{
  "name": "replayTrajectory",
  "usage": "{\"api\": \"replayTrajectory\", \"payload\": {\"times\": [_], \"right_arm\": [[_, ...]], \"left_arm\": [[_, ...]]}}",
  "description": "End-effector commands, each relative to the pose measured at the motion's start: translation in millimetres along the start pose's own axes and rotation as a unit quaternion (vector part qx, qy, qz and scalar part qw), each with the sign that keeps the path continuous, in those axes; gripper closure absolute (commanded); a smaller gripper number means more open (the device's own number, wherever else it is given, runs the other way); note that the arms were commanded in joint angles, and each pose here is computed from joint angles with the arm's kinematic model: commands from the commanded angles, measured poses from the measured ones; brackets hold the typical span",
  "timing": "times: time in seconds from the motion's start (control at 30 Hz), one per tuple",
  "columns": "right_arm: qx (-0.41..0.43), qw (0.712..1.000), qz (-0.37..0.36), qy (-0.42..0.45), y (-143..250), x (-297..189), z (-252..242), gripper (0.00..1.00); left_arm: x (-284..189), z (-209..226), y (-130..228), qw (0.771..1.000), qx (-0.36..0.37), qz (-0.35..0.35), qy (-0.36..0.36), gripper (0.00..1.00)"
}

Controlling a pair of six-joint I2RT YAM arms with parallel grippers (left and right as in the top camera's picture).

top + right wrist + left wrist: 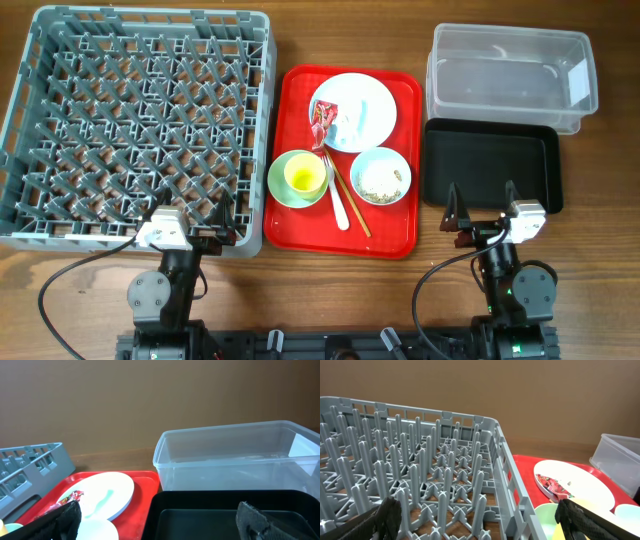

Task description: Sort waste into correct bins and load items into the dishwasher rack

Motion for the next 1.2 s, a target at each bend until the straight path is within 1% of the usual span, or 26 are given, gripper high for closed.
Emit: {"api": "replayTrajectory", "payload": {"times": [0.0,0.23,0.33,0.4,0.5,0.57,0.67,0.7,0.77,0.83,0.9,0.97,1.0,1.03,1.1,1.13,1.17], "right_arm": [[-0.008,1.000,-0.002,-0.003,-1,0,1,0.00],[-0.007,1.000,0.000,-0.006,0,0,2,0.00],[0.006,1.000,-0.001,-0.007,-3,-1,3,0.00],[0.015,1.000,0.002,-0.006,-10,-2,6,0.00],[0.016,1.000,0.024,-0.002,-24,-2,13,0.00],[0.018,0.999,0.051,-0.006,-34,2,22,0.00],[0.023,0.993,0.114,-0.004,-46,18,33,0.00],[0.027,0.988,0.150,-0.004,-51,29,39,0.00],[0.034,0.980,0.196,-0.005,-57,45,47,0.00],[0.045,0.966,0.256,-0.004,-62,67,56,0.00],[0.040,0.947,0.318,0.018,-68,90,58,0.00],[0.003,0.929,0.369,0.024,-76,111,61,0.00],[0.004,0.924,0.381,0.025,-81,123,64,0.00],[0.012,0.924,0.383,0.005,-84,131,70,0.00],[0.057,0.915,0.395,-0.065,-81,135,91,0.00],[0.060,0.917,0.387,-0.081,-81,142,96,0.00],[0.061,0.918,0.385,-0.079,-80,146,97,0.00]], "left_arm": [[0,0,2,1.000,0.000,0.002,0.000,0.00],[0,0,0,1.000,-0.002,-0.003,-0.001,0.00],[-2,6,-9,0.999,-0.027,-0.003,-0.021,0.00],[-5,6,-20,0.999,-0.029,0.010,-0.020,0.00],[-7,8,-36,0.997,-0.045,0.059,-0.018,0.00],[-6,9,-50,0.994,-0.048,0.095,-0.016,0.00],[0,10,-61,0.983,-0.056,0.175,-0.011,0.00],[4,11,-64,0.975,-0.060,0.215,-0.007,0.00],[7,11,-67,0.965,-0.064,0.254,-0.003,0.00],[11,11,-72,0.954,-0.069,0.292,0.001,0.00],[14,12,-76,0.949,-0.070,0.307,0.001,0.00],[14,12,-77,0.949,-0.070,0.306,0.001,0.00],[14,12,-77,0.949,-0.070,0.306,0.001,0.00],[14,12,-77,0.949,-0.070,0.306,0.001,0.00],[14,12,-77,0.949,-0.070,0.306,0.001,0.00],[14,12,-77,0.949,-0.070,0.306,0.001,0.00],[14,12,-77,0.949,-0.070,0.306,0.001,0.00]]}}
Point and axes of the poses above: each gripper's point midway between its finger pads, its own x axis out along the fingers, its own z axis along the line the jaws close on, y = z × x, the point moved 4 cm from there along -x, back along the fingers, and after that the axes turned 14 degrees about x, right-handed, at the moved point
